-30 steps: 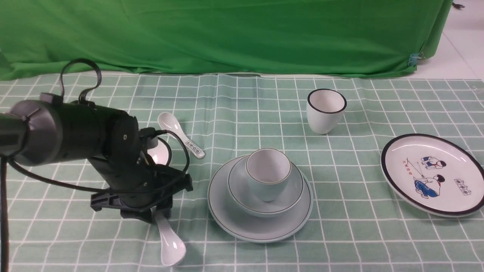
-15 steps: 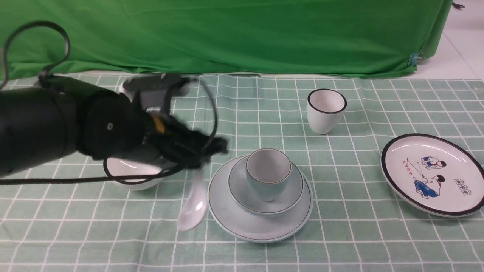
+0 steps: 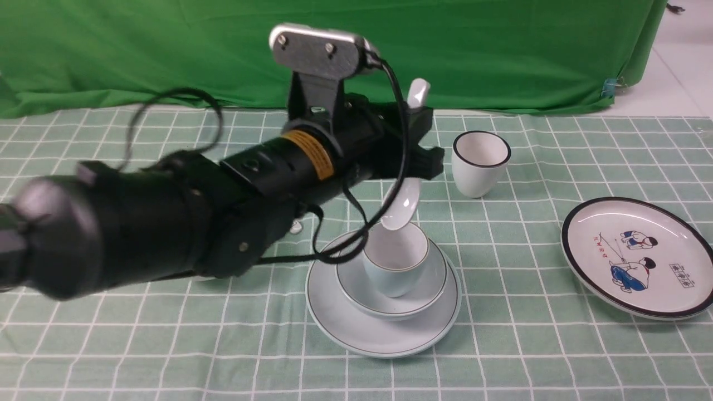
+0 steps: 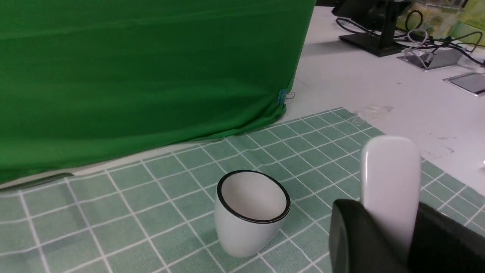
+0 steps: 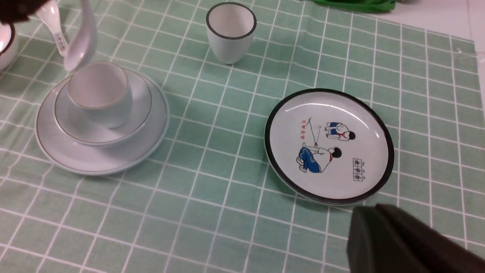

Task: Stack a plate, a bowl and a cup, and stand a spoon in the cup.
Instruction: Use the left arm to put the blue soup spoon into the blue teacup in the middle

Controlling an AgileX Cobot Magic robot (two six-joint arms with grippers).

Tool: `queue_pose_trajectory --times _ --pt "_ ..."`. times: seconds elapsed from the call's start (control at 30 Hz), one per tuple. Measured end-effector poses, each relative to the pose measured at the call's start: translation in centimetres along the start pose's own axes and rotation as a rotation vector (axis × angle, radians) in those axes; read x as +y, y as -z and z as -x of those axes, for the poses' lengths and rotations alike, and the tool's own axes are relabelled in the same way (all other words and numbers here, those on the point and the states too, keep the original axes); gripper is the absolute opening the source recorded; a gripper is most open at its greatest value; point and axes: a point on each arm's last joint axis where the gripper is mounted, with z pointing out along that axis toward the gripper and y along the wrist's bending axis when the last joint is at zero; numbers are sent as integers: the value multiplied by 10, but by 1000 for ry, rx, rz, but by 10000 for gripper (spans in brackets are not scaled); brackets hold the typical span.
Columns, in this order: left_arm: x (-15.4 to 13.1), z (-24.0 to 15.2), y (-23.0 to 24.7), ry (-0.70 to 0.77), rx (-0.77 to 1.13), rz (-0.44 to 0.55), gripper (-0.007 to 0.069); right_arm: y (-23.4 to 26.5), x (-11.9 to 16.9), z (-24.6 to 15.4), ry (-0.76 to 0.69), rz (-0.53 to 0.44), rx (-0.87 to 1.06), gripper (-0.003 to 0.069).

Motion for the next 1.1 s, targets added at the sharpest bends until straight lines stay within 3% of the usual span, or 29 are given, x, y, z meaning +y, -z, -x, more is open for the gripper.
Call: queue_pose_trajectory --times 0.6,0.93,1.1 --pt "6 -41 -22 -85 82 -6 121 0 0 0 13 0 -1 22" --pt "7 -42 -20 -93 119 1 330 0 0 2 11 4 -24 27" --pt "4 -14 7 -76 215 47 316 6 3 10 1 49 -174 27"
